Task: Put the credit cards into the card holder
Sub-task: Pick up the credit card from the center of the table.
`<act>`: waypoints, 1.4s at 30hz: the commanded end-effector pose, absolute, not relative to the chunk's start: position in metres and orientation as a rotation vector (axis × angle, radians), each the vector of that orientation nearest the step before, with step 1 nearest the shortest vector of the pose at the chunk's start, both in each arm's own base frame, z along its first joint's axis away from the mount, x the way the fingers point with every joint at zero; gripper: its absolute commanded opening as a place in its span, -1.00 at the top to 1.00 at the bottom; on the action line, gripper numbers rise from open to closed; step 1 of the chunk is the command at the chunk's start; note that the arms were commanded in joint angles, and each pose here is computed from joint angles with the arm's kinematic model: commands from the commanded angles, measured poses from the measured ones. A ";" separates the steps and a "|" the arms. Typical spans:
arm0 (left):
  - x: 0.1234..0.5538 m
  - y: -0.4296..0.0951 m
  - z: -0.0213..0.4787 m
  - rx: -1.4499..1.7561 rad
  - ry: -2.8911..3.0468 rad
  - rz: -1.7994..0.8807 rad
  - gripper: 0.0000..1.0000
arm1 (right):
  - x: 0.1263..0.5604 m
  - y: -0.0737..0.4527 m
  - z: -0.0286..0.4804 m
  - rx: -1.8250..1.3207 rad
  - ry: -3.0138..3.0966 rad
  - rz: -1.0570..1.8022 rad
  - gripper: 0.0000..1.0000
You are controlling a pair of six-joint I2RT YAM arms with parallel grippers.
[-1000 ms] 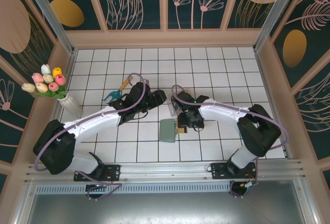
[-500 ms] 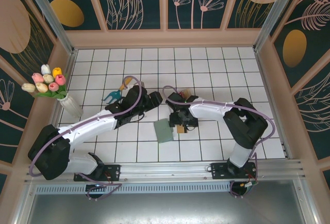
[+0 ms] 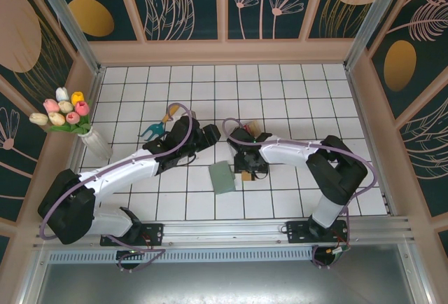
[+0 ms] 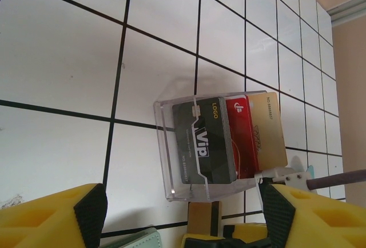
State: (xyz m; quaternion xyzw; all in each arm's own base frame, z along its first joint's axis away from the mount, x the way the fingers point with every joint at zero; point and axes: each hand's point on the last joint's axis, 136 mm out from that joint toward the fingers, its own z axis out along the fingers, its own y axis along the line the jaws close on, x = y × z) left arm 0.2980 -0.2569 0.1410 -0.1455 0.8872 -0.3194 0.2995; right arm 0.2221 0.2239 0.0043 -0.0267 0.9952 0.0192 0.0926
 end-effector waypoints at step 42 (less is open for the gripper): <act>0.287 -0.281 0.143 -0.310 2.356 -1.044 -0.47 | 0.224 0.220 0.070 -0.069 2.870 0.136 -0.24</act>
